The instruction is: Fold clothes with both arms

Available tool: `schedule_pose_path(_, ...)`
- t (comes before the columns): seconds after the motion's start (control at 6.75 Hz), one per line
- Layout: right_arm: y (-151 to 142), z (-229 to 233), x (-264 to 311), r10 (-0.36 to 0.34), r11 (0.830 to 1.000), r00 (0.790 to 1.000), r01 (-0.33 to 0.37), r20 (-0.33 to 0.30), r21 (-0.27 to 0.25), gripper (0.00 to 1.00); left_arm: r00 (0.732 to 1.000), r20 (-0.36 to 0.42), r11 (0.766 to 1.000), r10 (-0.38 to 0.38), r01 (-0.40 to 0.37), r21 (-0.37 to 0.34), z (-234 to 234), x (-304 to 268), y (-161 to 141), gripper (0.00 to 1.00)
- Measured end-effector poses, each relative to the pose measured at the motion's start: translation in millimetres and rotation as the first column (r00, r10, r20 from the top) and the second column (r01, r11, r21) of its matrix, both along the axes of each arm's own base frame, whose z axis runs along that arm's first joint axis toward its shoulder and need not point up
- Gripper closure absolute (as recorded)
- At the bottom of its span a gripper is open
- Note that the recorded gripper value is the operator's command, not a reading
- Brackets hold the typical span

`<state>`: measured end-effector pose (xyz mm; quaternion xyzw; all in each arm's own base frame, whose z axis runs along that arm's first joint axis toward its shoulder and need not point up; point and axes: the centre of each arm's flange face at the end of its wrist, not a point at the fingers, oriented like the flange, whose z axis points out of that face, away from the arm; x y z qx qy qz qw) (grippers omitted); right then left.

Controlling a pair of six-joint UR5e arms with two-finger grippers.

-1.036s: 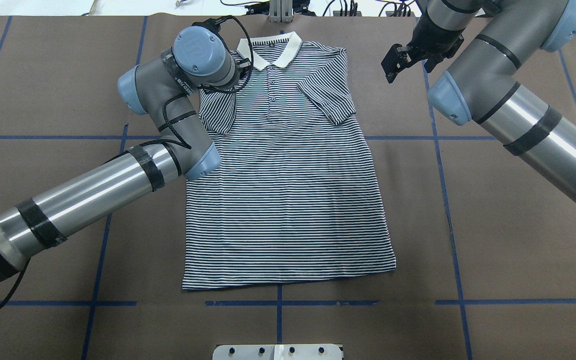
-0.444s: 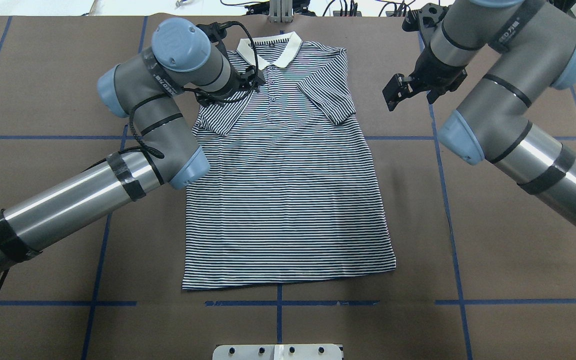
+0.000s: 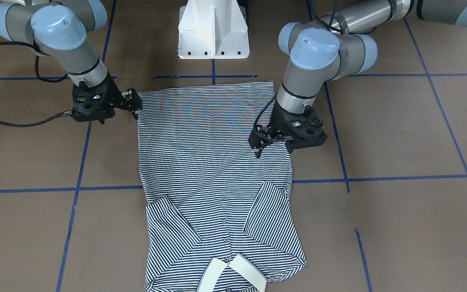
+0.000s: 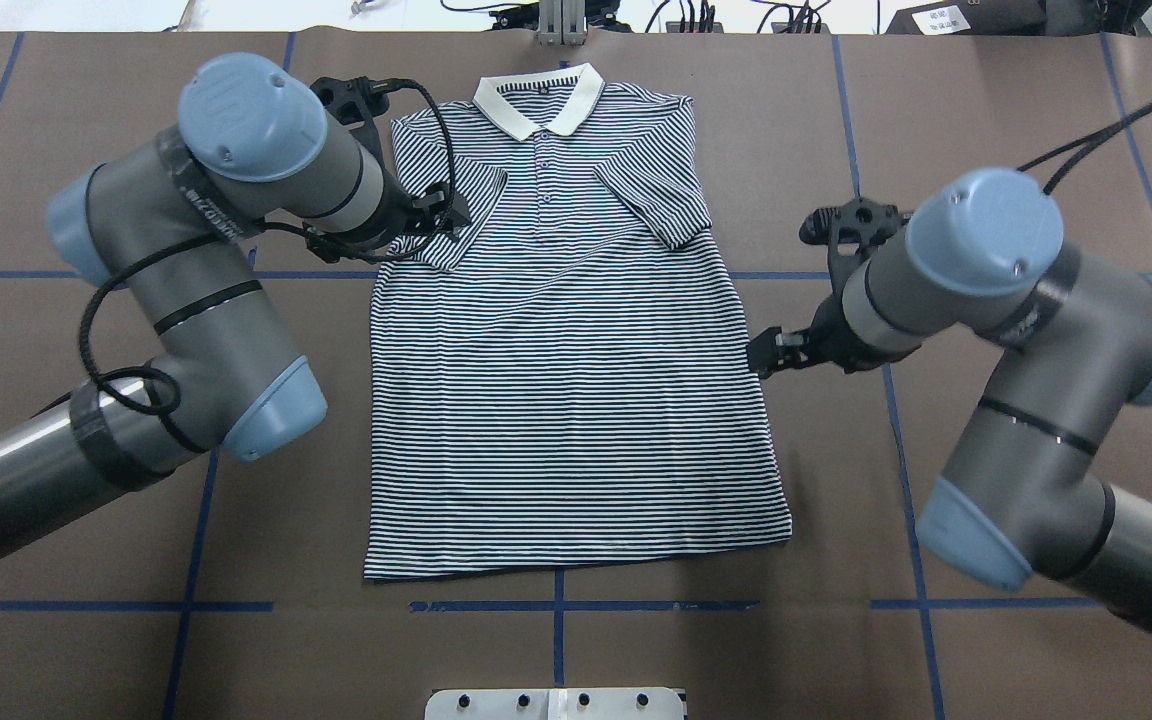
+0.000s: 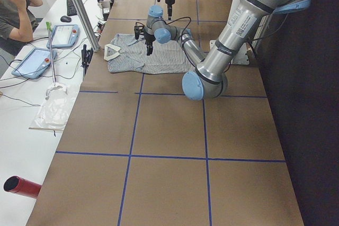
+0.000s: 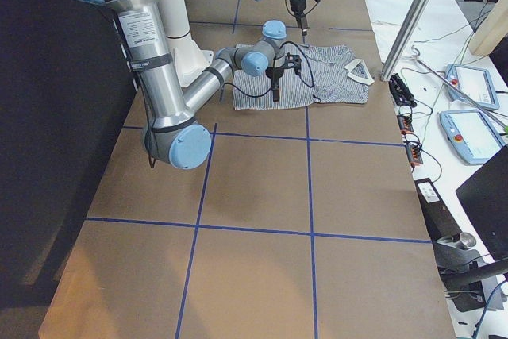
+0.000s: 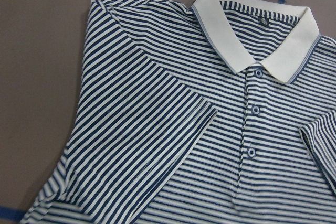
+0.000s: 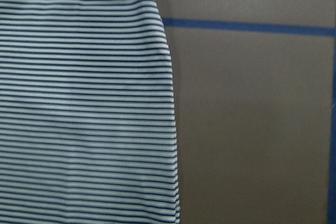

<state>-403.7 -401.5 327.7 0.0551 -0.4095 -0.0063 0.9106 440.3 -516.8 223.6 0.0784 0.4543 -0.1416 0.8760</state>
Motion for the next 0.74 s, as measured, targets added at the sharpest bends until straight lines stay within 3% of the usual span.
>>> schedule_pose_path(0.3,86,30,-40,0.059,0.998,0.997,-0.059,0.044,-0.004,0.0,0.999,-0.011,1.0,0.03,-0.03,0.009,9,-23,42,0.0)
schedule_pose_path(0.44,113,39,-54,0.063,0.998,0.998,-0.063,0.027,-0.001,0.0,0.999,-0.018,0.999,0.041,-0.041,0.009,9,-22,53,0.0)
schedule_pose_path(0.74,131,47,-65,0.055,0.998,0.998,-0.055,-0.026,-0.005,0.01,0.999,-0.026,0.999,0.047,-0.047,0.01,7,-22,61,0.0)
